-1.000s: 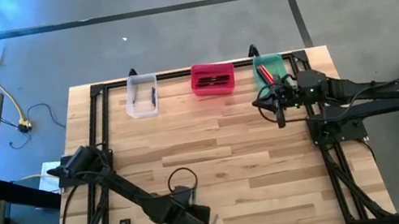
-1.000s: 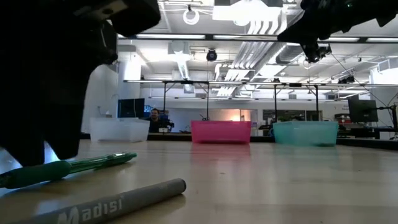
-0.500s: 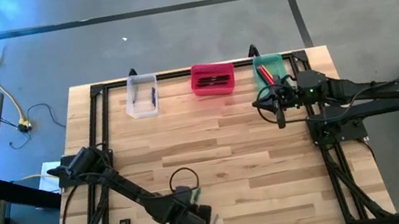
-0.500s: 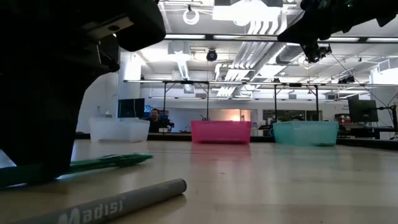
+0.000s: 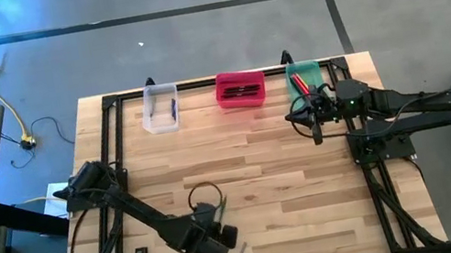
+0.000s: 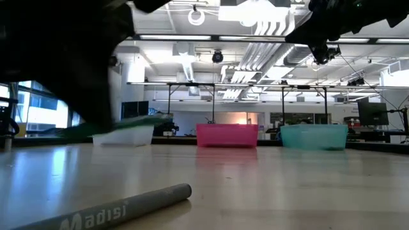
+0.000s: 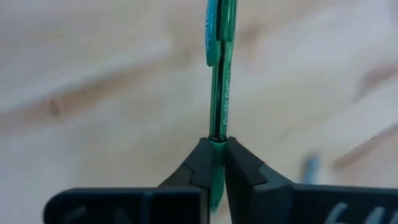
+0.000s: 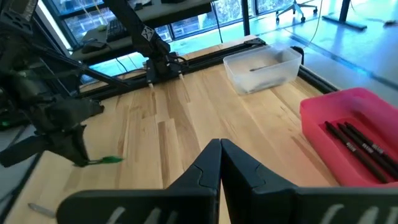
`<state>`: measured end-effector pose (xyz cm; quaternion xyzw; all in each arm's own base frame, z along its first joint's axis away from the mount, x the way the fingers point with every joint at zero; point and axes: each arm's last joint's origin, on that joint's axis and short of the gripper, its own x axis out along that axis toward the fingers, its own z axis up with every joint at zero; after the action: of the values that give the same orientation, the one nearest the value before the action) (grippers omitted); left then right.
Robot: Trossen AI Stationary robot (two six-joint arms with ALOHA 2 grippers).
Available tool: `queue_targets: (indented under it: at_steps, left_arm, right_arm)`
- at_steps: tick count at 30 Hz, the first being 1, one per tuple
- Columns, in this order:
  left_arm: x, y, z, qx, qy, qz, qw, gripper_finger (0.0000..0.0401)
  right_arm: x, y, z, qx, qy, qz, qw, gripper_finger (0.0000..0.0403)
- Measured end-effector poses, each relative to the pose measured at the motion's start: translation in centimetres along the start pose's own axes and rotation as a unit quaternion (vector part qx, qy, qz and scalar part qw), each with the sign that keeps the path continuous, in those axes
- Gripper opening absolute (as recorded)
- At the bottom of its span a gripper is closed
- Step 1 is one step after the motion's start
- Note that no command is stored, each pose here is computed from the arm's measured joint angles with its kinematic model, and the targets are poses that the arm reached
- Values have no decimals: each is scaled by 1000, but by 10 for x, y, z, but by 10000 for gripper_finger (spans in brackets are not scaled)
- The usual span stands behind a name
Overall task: Sort crayons/erasers/pens/pencils in bins
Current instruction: Put the green pen into the red bin
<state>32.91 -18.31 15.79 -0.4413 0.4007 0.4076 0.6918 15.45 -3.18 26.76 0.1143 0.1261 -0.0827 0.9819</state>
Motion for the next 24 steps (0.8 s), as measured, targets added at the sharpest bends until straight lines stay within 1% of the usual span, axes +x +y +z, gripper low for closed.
queue_targets:
  at_steps: [4, 7, 10, 13, 16, 18, 22, 24]
  left_arm:
    - [-14, -4, 12, -3, -74, -41, 996, 1]
    - [-29, -12, 25, 8, -119, -88, 989, 3]
    - [-39, -23, 44, 20, -165, -129, 978, 3]
    - [-47, -34, 65, 37, -198, -166, 965, 3]
    - [-52, -44, 87, 59, -218, -195, 954, 2]
    - [-51, -50, 101, 69, -218, -211, 951, 1]
    - [-46, -51, 114, 98, -199, -209, 952, 1]
    - [-45, -49, 114, 112, -198, -197, 954, 1]
  right_arm:
    - [0, 0, 0, 24, 1, 4, 1000, 0]
    - [3, 3, -1, 41, 10, 29, 999, 0]
    - [8, 7, -1, 73, 20, 79, 994, 0]
    - [15, 14, 0, 109, 28, 132, 985, 0]
    - [20, 19, 1, 138, 25, 152, 978, 3]
    - [21, 22, 1, 143, 28, 159, 976, 10]
    - [22, 23, -7, 125, 63, 153, 978, 43]
    - [22, 21, -14, 116, 94, 140, 979, 65]
